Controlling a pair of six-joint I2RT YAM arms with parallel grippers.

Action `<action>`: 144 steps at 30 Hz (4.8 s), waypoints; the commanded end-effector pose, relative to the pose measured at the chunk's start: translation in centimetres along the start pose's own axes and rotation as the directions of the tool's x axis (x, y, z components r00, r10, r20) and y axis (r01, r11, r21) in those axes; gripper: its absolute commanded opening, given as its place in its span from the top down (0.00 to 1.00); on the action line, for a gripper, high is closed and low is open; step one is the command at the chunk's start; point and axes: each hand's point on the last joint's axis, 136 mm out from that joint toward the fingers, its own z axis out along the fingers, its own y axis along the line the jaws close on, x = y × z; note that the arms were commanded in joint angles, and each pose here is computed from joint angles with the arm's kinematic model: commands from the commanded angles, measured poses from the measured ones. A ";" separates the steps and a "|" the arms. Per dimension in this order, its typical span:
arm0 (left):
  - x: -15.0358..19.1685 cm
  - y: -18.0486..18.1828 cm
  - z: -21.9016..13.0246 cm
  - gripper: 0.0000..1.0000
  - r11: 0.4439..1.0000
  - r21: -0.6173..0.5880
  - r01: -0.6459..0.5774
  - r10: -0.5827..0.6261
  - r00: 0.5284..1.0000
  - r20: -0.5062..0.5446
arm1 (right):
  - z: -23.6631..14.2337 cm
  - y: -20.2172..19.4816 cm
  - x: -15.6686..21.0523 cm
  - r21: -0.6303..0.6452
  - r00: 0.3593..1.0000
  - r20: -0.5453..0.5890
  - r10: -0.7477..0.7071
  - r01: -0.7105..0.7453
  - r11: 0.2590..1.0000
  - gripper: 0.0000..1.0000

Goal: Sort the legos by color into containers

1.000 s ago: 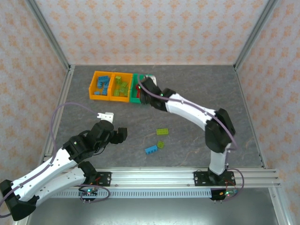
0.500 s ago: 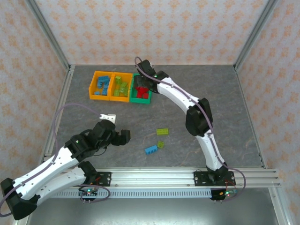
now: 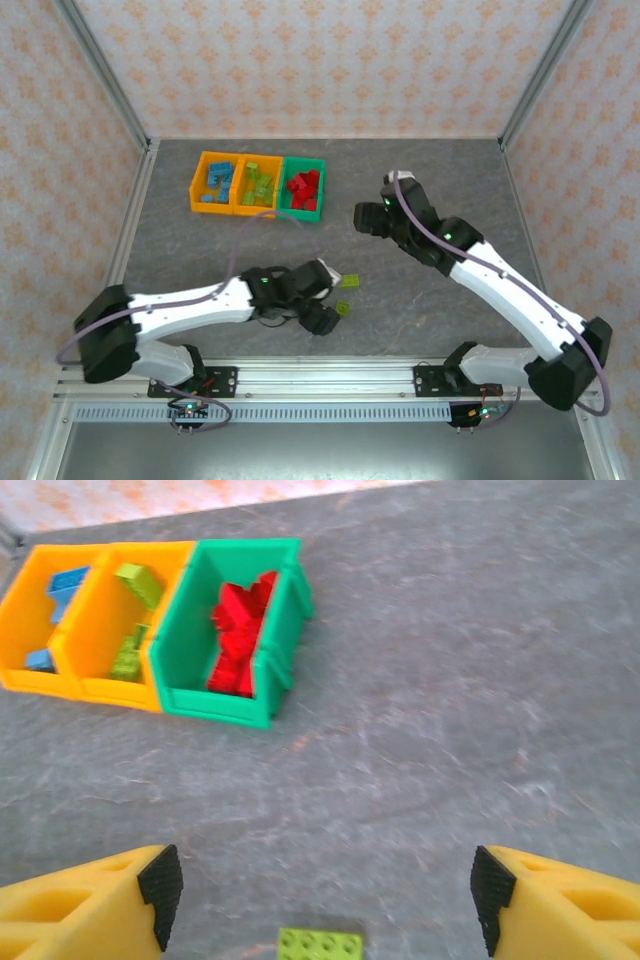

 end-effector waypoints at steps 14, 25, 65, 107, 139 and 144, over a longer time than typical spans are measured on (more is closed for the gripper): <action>1.8 2.3 5.4 0.81 0.978 -0.165 -0.125 0.102 0.985 -0.143 | -2.4 -4.0 0.9 0.146 1.000 0.019 0.001 -0.004 0.989 0.18; -4.7 13.4 -6.1 0.88 0.926 -0.203 0.319 -0.256 0.923 0.286 | -1.8 -0.1 2.1 -0.068 0.994 -0.062 0.089 -0.093 0.993 0.18; -8.9 16.8 -18.7 0.33 0.893 0.054 0.447 -0.413 0.765 0.494 | 6.9 0.6 13.8 0.021 0.913 -0.389 0.125 -0.127 0.992 0.17; -0.7 18.1 -19.1 0.00 0.890 -0.188 0.416 -0.281 0.824 0.492 | 23.6 19.9 -7.7 -0.294 1.000 0.001 -0.022 0.022 0.956 0.48; -2.5 14.1 -17.1 0.00 0.965 0.052 0.259 -0.255 0.863 0.435 | 3.2 3.1 6.1 0.077 0.982 -0.105 0.154 -0.147 0.986 0.15; -2.7 12.5 -16.1 0.00 0.970 0.135 0.204 -0.242 0.886 0.395 | 2.4 1.1 14.5 0.122 0.901 -0.260 0.347 -0.326 0.937 0.15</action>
